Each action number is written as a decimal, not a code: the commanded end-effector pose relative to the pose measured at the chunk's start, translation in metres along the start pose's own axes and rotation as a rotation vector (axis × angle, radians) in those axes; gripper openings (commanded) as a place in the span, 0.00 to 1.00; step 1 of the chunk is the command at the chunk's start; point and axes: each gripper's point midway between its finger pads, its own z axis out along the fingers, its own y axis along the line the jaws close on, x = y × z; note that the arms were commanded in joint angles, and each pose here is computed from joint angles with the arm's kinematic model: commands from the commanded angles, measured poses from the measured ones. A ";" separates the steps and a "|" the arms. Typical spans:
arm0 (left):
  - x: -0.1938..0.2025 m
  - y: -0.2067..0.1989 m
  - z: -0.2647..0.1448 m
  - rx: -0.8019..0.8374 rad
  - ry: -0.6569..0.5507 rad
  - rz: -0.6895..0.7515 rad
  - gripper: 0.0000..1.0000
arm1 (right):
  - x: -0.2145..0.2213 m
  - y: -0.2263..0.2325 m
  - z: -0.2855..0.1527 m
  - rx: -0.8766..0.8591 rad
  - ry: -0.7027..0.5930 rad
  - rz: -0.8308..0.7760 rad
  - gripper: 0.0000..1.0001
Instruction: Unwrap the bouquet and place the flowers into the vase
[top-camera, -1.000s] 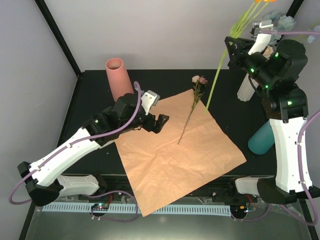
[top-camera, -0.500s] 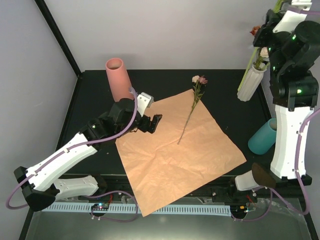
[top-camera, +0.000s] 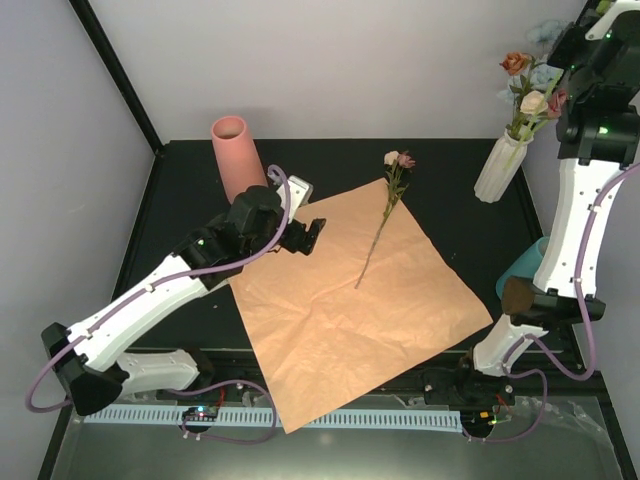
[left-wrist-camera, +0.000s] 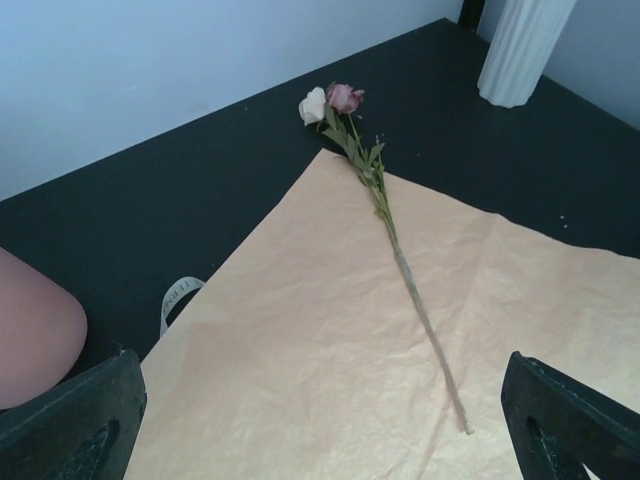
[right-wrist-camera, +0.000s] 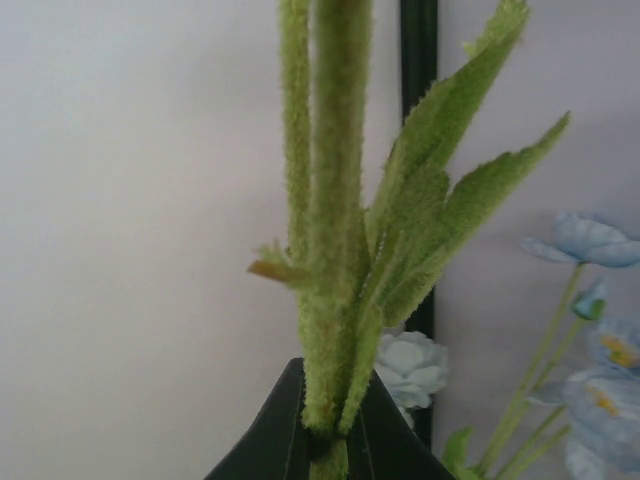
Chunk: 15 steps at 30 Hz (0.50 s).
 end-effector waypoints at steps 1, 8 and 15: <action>-0.028 0.002 0.005 0.019 -0.060 0.011 0.99 | -0.023 -0.028 0.004 0.029 -0.081 0.011 0.02; -0.037 0.009 0.027 0.054 -0.043 0.000 0.99 | -0.018 -0.035 0.030 -0.018 -0.113 -0.019 0.02; -0.043 0.014 0.047 0.085 -0.029 -0.036 0.99 | -0.011 -0.035 0.055 -0.027 -0.181 -0.022 0.01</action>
